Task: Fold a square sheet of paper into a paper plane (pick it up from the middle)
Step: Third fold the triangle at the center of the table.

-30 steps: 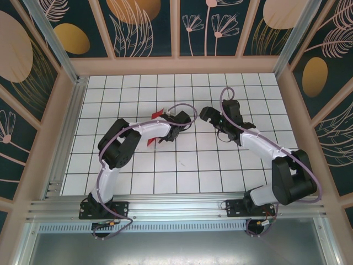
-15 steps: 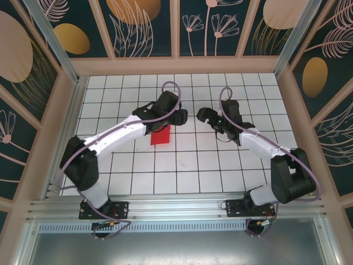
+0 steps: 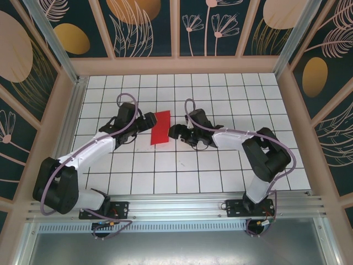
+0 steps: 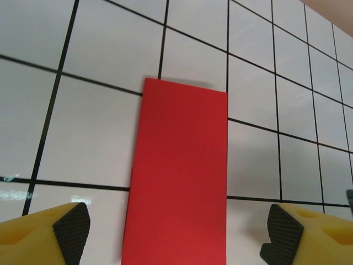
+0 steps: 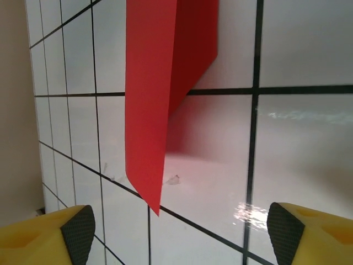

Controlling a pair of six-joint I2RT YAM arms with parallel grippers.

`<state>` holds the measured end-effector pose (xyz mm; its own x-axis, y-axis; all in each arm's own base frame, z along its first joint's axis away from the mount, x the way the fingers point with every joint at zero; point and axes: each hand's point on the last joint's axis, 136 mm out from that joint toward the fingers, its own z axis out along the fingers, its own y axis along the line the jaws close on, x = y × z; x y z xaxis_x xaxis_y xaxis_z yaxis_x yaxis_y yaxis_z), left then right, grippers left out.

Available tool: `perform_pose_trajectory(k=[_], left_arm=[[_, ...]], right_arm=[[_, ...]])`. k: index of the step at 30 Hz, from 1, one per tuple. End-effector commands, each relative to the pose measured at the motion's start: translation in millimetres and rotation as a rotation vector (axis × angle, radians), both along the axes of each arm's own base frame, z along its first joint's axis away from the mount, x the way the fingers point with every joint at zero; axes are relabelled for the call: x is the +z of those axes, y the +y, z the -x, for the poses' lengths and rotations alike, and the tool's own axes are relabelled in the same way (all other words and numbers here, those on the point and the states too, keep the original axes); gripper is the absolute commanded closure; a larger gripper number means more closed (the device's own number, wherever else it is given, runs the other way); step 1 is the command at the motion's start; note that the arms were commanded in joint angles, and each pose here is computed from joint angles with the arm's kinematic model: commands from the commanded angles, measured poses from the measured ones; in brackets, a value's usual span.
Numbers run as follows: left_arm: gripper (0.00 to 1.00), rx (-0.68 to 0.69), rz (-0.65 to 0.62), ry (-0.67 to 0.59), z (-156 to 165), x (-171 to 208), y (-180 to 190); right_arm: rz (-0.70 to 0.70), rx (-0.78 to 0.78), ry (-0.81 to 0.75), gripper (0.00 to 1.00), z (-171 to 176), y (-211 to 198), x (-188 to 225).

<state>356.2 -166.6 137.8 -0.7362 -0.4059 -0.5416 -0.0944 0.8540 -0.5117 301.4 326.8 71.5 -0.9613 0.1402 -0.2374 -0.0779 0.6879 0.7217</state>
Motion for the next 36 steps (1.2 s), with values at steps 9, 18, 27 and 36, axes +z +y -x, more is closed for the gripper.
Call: perform_pose_trajectory(k=[9,18,27,36], left_arm=[[0.05,0.029,0.098,-0.039,-6.7,5.3,9.2],[0.02,0.027,0.094,-0.033,-7.1,0.5,10.3],[0.06,-0.163,0.238,-0.066,1.5,5.2,-26.5],[0.3,-0.34,0.417,-0.059,14.9,-1.9,-75.5]], right_arm=[[-0.155,0.012,0.087,0.51,7.9,47.3,-0.5],[-0.175,-0.021,0.08,0.82,1.6,47.3,2.2],[-0.054,0.009,0.133,1.0,23.3,19.2,-3.6],[0.081,0.073,0.253,1.0,63.1,-20.6,-11.8]])
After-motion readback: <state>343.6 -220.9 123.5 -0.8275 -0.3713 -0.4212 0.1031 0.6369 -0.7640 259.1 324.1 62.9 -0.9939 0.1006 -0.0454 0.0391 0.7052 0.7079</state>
